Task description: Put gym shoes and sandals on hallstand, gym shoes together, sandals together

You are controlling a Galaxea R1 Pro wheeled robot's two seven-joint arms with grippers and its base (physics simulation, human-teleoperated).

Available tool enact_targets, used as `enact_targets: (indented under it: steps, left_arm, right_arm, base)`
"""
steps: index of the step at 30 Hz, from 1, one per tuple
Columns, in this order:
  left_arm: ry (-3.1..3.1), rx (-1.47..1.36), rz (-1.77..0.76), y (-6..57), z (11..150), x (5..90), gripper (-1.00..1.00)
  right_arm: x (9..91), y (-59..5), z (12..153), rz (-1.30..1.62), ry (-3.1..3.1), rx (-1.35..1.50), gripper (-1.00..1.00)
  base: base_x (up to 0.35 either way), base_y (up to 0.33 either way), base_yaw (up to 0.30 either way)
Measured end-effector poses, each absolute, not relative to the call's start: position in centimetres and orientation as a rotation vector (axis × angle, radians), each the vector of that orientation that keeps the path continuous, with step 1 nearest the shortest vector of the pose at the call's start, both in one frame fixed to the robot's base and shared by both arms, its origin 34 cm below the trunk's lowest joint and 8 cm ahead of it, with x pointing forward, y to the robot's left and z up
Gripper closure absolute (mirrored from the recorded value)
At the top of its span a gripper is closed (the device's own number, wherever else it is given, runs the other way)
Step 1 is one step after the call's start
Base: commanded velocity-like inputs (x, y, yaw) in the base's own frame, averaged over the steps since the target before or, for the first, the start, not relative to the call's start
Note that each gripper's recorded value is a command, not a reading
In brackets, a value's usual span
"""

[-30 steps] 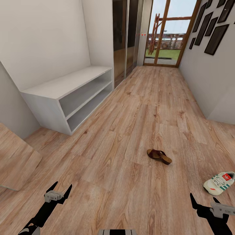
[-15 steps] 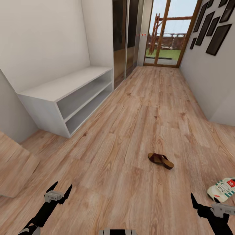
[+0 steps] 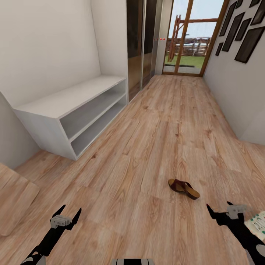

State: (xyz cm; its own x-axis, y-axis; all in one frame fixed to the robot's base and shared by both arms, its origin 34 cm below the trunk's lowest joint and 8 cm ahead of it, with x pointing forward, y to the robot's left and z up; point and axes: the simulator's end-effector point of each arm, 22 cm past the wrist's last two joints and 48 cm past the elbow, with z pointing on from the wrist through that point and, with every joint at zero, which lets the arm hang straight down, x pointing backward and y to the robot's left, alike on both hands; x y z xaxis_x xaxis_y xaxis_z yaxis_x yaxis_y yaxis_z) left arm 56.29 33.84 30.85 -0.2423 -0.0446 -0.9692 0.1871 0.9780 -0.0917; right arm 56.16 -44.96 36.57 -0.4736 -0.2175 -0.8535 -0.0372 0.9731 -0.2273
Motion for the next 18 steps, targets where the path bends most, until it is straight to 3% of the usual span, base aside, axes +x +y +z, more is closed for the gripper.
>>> enact_targets:
  steps: [4, 18]
  left_arm:
    - [1.804, 0.106, -0.218, 33.8, 30.9, 56.3, -1.0]
    - [1.804, 0.105, -0.217, 33.8, 30.8, 56.3, -1.0]
  right_arm:
    - [59.9, -42.4, 34.8, -0.114, 2.105, -0.393, -1.0]
    - [62.2, -44.1, 31.9, -0.076, 2.174, -0.397, -1.0]
  base:
    - [0.023, -0.001, 0.0]
    - [0.008, 0.0, 0.0]
